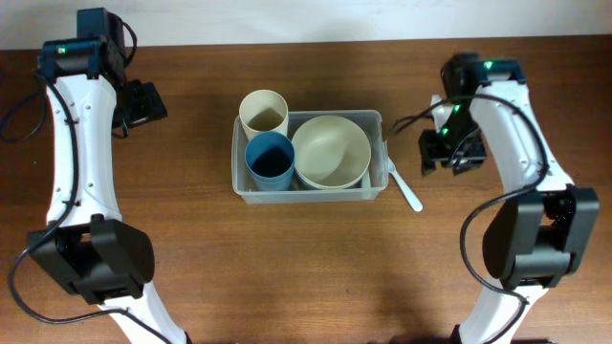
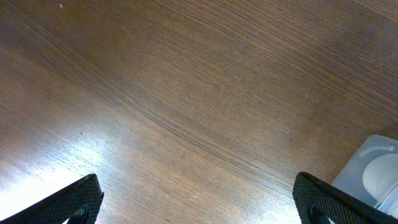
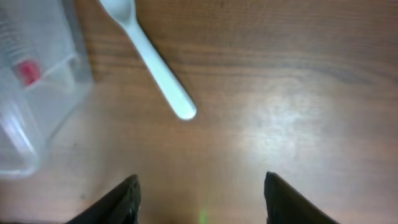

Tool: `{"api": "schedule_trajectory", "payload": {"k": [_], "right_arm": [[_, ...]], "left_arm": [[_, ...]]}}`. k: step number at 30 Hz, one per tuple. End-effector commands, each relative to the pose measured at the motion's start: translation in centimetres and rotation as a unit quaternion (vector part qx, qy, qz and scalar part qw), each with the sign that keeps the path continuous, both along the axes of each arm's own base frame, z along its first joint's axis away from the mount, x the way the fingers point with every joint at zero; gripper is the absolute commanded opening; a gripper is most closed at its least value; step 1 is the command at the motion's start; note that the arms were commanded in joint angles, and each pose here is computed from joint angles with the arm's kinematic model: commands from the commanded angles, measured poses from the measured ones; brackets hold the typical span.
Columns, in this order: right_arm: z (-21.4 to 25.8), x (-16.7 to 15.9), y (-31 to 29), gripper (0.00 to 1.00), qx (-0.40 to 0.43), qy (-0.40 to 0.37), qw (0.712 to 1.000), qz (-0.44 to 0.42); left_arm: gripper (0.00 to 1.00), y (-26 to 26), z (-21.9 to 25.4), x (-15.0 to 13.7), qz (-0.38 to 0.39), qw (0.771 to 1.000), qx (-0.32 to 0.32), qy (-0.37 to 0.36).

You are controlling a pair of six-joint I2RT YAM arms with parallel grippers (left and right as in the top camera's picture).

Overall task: Pack container
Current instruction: 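Move the right gripper back down to the white fork, then grasp the white fork's handle with the right gripper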

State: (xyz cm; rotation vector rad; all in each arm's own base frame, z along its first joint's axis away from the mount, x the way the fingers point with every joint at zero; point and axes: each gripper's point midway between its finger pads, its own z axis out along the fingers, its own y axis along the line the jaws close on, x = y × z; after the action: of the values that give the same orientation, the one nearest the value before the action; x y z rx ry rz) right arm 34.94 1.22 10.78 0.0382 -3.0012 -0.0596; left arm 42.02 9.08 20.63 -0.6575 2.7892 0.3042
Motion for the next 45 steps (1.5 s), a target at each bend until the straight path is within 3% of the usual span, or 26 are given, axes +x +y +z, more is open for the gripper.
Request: {"api": "schedule_trajectory", "payload": {"k": [1,14,27,33,37,45], "right_arm": [[-2.8,-1.3,0.5,0.59,0.005,0.020,1.000,0.001],[-10.2,-1.9,0.8,0.72,0.006,-0.009,1.000,0.008],[-12.4,-1.8,0.7,0.70,0.005,-0.034,0.999,0.014],[-12.4,-1.2,0.7,0.42,0.005,-0.046,0.999,0.014],[-12.4,-1.0,0.8,0.38,0.006,-0.049,0.999,0.014],[-12.4,-1.1,0.9,0.19,0.008,-0.044,0.998,-0.035]], "left_arm": [[1.00,0.1,-0.4,0.1,0.008,1.000,-0.004,0.002],[1.00,0.1,-0.4,0.1,0.008,1.000,-0.004,0.002],[1.00,0.1,-0.4,0.1,0.008,1.000,-0.004,0.002],[1.00,0.1,-0.4,0.1,0.008,1.000,-0.004,0.002],[1.00,0.1,-0.4,0.1,0.008,1.000,-0.004,0.002],[1.00,0.1,-0.4,0.1,0.008,1.000,-0.004,0.002]]}}
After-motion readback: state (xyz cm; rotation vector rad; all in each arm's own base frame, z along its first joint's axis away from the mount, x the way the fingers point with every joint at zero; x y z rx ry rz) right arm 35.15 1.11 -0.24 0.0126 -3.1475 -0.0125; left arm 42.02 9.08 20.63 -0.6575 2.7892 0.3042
